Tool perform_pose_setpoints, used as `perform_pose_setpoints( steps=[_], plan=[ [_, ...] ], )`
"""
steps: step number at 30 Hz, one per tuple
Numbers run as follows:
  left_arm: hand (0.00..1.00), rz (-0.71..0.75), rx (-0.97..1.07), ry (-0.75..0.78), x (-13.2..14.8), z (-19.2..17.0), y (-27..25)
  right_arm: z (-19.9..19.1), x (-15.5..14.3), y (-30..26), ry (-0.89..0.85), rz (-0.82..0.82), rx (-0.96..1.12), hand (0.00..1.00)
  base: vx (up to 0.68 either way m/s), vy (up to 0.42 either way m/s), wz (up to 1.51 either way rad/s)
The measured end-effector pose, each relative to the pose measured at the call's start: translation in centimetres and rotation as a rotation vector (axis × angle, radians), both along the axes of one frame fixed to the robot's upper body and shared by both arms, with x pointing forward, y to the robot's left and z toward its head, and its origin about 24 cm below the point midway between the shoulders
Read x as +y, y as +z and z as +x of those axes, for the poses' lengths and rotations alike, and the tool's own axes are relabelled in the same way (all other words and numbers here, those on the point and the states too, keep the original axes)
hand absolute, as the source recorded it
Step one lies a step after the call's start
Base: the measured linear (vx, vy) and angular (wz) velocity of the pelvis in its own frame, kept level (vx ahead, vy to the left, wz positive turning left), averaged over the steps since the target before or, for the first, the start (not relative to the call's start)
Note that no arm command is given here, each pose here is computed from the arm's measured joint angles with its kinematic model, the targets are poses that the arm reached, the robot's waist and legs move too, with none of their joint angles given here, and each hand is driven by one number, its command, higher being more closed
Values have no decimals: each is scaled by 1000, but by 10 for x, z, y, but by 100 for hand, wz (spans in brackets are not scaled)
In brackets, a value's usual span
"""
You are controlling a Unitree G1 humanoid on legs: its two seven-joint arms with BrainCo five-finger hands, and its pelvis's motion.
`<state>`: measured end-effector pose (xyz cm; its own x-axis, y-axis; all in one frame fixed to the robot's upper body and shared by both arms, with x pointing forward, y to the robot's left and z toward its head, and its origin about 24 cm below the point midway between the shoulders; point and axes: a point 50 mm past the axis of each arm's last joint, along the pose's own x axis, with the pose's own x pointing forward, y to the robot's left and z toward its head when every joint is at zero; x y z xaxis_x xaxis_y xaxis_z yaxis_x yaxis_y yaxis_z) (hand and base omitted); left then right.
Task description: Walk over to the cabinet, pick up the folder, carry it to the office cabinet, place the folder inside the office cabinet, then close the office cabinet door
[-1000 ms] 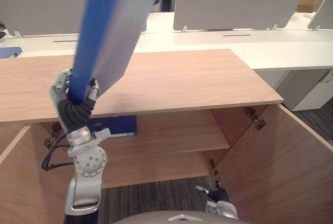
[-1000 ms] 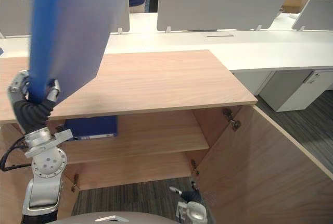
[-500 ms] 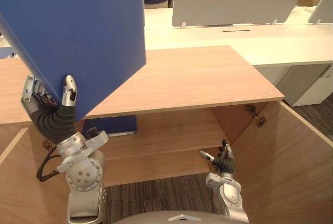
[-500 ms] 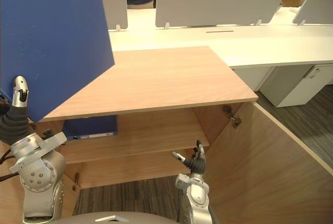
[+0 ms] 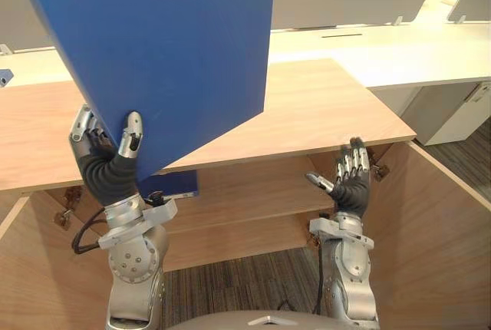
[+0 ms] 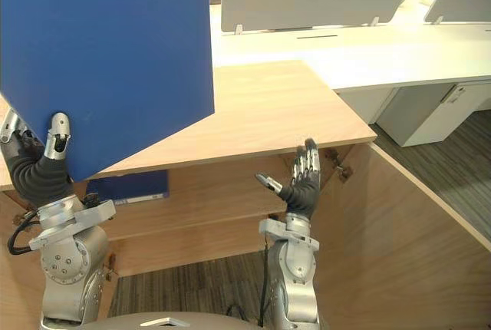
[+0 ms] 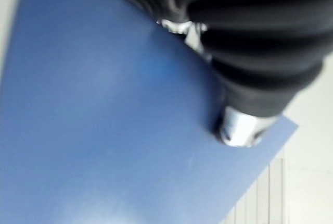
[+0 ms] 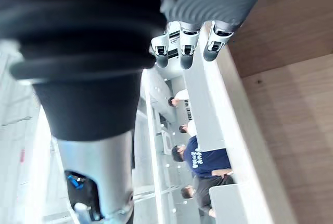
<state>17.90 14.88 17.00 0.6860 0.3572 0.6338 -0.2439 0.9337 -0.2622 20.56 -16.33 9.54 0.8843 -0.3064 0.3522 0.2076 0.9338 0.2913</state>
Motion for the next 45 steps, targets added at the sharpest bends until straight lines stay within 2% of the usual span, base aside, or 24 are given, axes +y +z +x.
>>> perform_pose_setpoints(
  steps=[6,19,31,32,43,44,45],
  plan=[
    [100,49,37,-81,-6,6,-8,10,12,41,87,-39,-215,0,-26,-20,0],
    [100,89,39,-285,-22,7,-11,19,17,60,209,-65,-319,0,-14,-17,2],
    [100,138,57,-377,-27,8,-17,23,23,67,346,-161,-346,0,-10,-12,3],
    [100,141,57,-383,-27,8,-17,24,23,68,356,-172,-350,100,0,0,0],
    [100,203,96,-402,-21,15,-28,35,18,57,455,-216,-269,100,-9,-15,1],
    [0,210,102,-403,-21,16,-29,36,17,54,461,-225,-252,100,-21,-35,1],
    [0,215,103,-403,-20,16,-29,36,18,53,467,-230,-247,100,0,0,0]
  ],
)
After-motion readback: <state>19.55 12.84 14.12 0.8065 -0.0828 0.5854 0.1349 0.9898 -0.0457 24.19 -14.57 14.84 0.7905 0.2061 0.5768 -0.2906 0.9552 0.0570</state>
